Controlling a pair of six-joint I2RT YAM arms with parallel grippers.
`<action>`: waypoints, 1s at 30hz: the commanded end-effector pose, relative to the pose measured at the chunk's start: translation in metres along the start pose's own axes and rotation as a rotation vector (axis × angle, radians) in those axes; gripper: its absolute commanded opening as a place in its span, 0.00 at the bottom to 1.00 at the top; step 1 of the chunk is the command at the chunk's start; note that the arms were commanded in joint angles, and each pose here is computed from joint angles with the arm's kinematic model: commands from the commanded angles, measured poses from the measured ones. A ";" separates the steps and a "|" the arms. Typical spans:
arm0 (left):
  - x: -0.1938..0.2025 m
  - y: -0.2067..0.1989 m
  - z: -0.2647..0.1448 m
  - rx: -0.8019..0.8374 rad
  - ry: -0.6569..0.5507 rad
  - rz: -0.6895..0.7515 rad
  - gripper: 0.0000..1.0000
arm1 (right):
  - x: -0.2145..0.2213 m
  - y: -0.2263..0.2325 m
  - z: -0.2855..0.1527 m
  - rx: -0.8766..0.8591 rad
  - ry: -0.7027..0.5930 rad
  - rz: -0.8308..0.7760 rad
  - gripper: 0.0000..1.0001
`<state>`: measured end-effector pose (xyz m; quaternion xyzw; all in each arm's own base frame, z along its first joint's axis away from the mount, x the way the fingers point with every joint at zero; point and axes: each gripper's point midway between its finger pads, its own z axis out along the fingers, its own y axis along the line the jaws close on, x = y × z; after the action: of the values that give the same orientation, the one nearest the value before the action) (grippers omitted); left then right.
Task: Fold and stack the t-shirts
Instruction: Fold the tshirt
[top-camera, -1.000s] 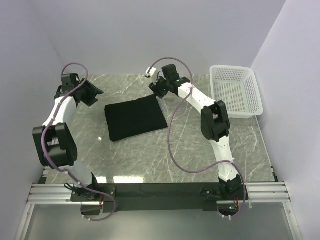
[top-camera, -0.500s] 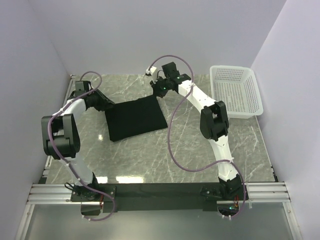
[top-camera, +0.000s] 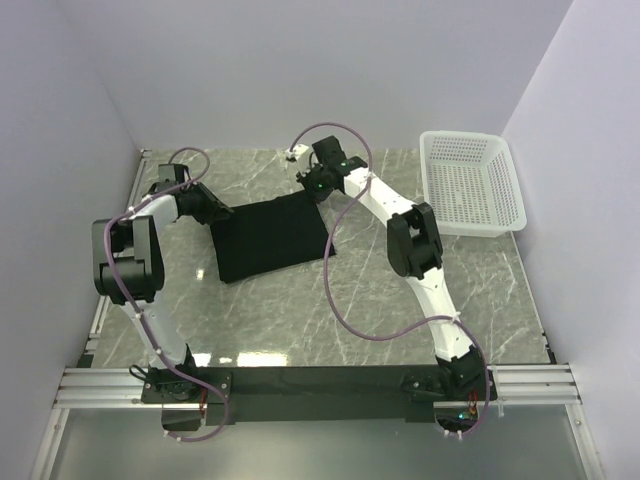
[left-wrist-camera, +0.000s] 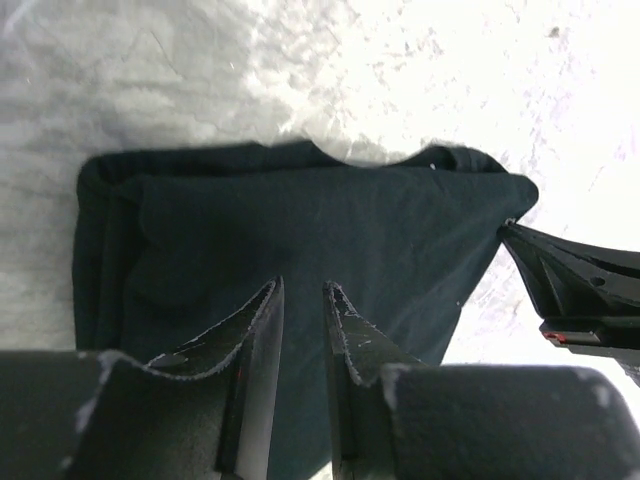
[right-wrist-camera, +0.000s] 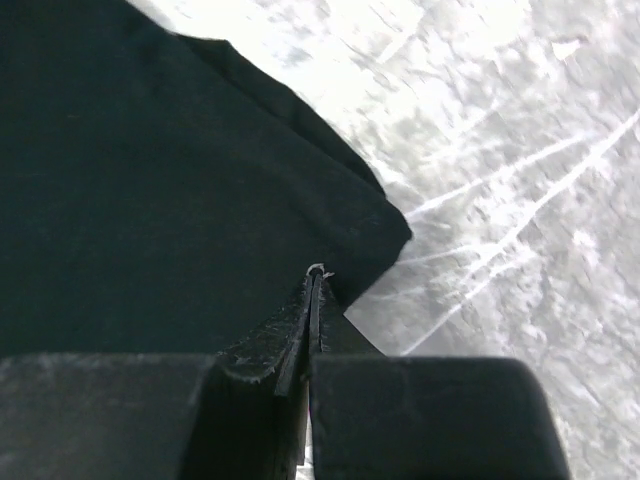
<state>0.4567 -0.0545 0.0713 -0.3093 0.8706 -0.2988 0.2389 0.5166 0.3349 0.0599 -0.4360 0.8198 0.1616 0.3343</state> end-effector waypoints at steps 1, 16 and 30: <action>-0.017 -0.009 0.004 0.009 -0.045 0.045 0.28 | -0.019 -0.018 -0.002 0.112 -0.033 -0.008 0.00; -0.055 0.019 0.018 -0.193 -0.149 0.029 0.33 | -0.007 -0.026 0.010 0.201 0.025 -0.042 0.00; -0.069 0.051 0.026 -0.357 -0.155 0.049 0.34 | -0.010 -0.029 0.003 0.219 0.025 -0.055 0.00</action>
<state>0.4974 -0.0019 0.0330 -0.3536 0.8898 -0.1518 0.2453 0.5361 0.3208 0.0526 -0.4202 0.8348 0.0630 0.3502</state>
